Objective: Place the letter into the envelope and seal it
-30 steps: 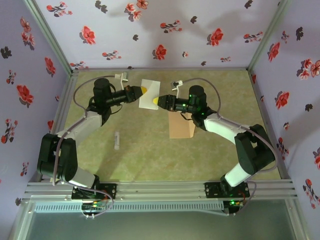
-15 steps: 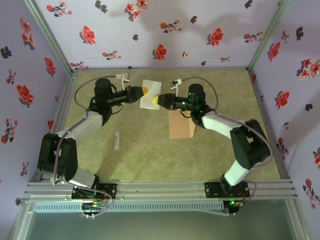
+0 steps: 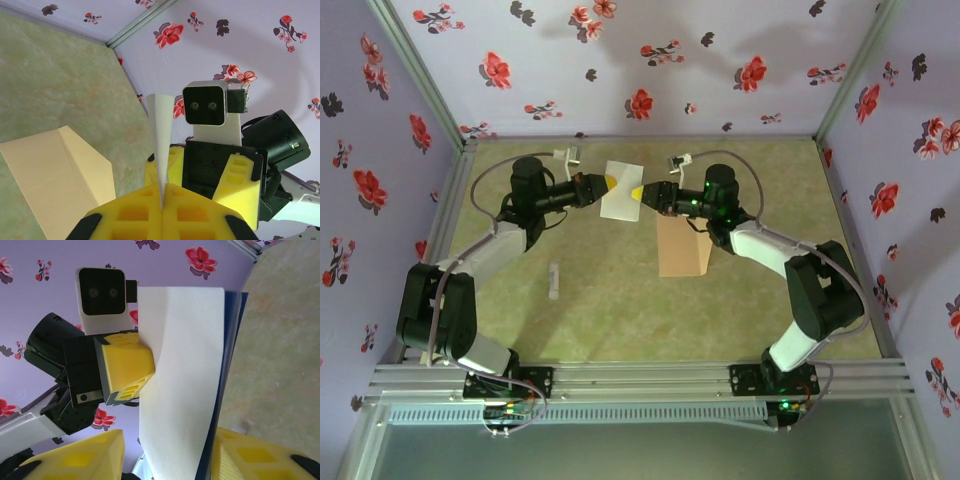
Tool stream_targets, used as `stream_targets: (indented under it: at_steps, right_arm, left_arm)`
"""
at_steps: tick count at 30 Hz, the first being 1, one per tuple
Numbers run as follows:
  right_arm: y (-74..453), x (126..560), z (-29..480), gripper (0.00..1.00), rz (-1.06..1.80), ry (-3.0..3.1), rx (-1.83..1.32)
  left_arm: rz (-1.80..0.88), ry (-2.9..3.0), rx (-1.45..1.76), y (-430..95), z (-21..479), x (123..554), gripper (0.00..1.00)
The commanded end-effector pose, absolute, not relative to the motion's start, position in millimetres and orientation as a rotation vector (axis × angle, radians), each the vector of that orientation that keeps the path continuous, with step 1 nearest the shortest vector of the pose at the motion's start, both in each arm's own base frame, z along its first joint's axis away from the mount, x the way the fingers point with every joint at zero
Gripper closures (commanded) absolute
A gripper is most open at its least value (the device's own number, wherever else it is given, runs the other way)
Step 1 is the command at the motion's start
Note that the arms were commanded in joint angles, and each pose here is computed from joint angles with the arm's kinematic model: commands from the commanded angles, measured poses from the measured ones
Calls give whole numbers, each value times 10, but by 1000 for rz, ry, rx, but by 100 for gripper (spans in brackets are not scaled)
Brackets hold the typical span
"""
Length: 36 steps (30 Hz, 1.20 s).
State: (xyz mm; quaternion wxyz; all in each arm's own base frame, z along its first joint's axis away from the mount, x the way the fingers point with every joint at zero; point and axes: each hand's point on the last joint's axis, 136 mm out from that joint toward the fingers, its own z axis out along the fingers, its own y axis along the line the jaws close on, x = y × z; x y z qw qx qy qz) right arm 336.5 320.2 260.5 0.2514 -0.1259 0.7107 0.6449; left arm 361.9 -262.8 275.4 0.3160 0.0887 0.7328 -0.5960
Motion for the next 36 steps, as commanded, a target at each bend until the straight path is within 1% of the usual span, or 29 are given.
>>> stream_targets:
  at_steps: [1,3,7,13,17,22,27,36]
  right_arm:
    - [3196,3333,2752,49,1764,1884,-404]
    - [3213,3361,2713,46,1766,1896,-399]
    - [3242,3407,2643,44,1776,1917,-391]
    - [3313,3384,2700,44,1855,1891,-420]
    - [3345,3342,2752,50,1903,1865,-442]
    - [3359,3295,2758,62,1927,1861,-460]
    - [3344,3268,2735,68,1920,1871,-455]
    - [3282,3269,2603,72,1846,1932,-413]
  left_arm:
    - [-1581,1911,287,-2685,2806,3595,100]
    - [-1584,1906,291,-2691,2825,3590,100]
    - [-1588,1903,293,-2706,2838,3590,100]
    - [-1591,1904,294,-2722,2828,3602,100]
    - [-1596,1903,290,-2732,2812,3622,100]
    - [-1597,1907,286,-2738,2787,3650,100]
    - [-1595,1909,287,-2740,2777,3662,100]
    - [-1593,1911,283,-2736,2770,3673,100]
